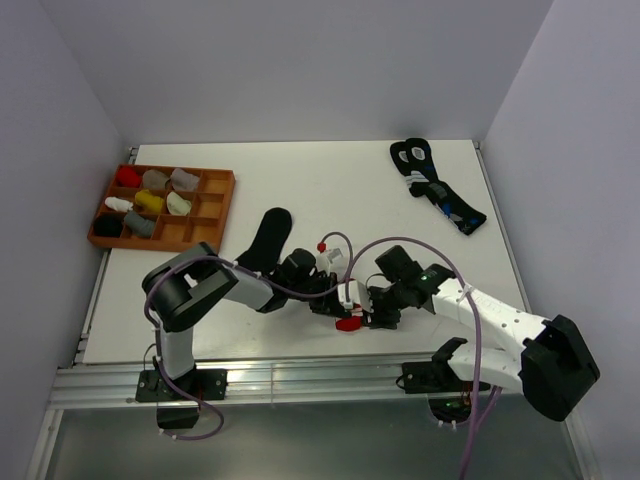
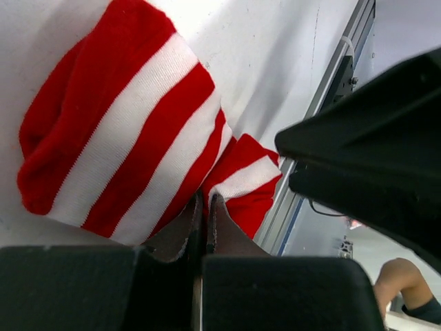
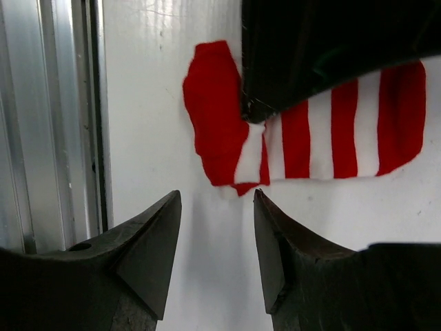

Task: Roll the socks
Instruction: Roll the sock at the center of the board.

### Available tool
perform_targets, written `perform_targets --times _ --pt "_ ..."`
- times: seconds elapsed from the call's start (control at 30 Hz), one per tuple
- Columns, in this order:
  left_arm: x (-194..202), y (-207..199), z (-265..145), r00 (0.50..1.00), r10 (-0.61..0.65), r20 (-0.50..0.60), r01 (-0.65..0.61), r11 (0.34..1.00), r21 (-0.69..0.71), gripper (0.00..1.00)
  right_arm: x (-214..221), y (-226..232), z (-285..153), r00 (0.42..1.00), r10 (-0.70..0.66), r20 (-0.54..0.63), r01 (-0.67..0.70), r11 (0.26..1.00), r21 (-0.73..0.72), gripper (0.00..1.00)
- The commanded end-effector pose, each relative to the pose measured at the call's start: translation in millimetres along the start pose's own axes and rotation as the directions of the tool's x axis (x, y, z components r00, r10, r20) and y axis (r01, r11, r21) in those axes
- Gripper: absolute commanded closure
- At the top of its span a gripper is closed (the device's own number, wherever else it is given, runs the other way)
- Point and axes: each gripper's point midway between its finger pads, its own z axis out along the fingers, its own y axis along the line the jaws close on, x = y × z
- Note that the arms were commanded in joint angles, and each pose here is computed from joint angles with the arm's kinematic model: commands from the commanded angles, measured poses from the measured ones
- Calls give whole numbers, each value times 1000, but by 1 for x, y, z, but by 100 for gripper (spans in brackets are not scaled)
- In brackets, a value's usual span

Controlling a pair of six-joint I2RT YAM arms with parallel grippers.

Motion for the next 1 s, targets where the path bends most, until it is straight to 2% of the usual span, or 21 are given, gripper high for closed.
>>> perform_targets --times 0.0,0.5,0.7,0.83,0.97 --pt "65 79 -15 973 -140 -182 86 957 -276 100 -14 -10 5 999 -41 27 40 998 42 46" --pt "59 85 -12 961 -181 -209 119 954 -276 100 -15 -1 23 996 -85 -3 85 996 31 46" --pt "56 83 -10 959 -184 -213 125 956 -264 100 -13 -2 28 997 -80 -19 80 996 31 50" --pt "51 79 -7 961 -190 -199 140 960 -243 99 -13 -2 33 998 -55 -27 56 998 11 57" --pt "49 72 -8 962 -220 -160 184 960 -213 100 -13 0 37 999 -10 -37 10 1000 -18 72"
